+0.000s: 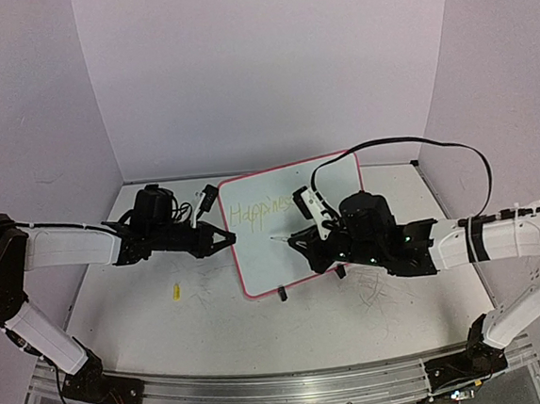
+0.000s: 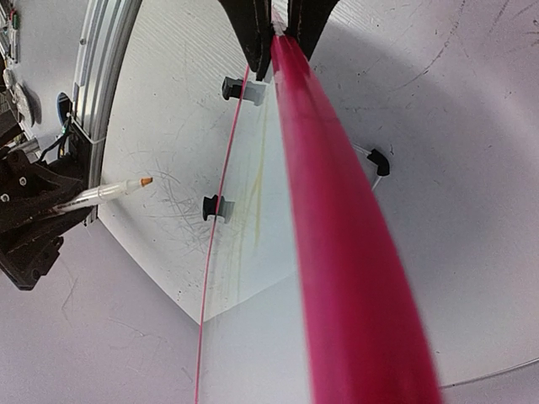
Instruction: Write a sentence on the whiteboard
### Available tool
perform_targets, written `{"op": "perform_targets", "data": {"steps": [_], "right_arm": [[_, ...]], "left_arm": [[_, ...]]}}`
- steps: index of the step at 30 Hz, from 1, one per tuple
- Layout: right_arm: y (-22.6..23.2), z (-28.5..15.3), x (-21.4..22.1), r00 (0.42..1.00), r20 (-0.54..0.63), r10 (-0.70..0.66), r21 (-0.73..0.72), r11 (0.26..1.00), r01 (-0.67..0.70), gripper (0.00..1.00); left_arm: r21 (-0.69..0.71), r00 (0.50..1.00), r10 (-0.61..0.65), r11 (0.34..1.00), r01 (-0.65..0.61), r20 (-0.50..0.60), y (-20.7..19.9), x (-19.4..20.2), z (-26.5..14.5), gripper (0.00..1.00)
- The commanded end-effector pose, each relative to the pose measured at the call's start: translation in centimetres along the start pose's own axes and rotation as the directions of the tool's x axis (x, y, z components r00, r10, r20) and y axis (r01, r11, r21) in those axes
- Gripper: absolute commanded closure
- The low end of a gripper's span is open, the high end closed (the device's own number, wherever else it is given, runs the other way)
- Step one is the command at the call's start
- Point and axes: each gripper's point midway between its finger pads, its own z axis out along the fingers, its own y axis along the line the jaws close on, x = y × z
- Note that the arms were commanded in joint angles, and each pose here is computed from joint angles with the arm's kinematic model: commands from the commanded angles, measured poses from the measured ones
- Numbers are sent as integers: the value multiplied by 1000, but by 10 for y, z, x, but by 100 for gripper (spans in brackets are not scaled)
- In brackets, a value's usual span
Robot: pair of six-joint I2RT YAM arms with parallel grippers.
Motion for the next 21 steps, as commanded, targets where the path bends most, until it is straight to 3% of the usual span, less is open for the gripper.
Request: {"op": "perform_targets", "data": {"steps": [1, 6, 21], "right_arm": [[23, 7, -26, 997, 72, -12, -55, 998, 16, 100], [9, 4, -28, 993, 118, -5, 18, 1000, 2, 100], [33, 37, -23, 997, 78, -16, -71, 997, 21, 100]], "left_arm": [[-98, 996, 82, 992, -78, 33, 12, -19, -4, 100], [-105, 996, 85, 991, -81, 33, 13, -19, -5, 100], [-101, 996, 85, 991, -82, 29, 13, -18, -4, 100]]}}
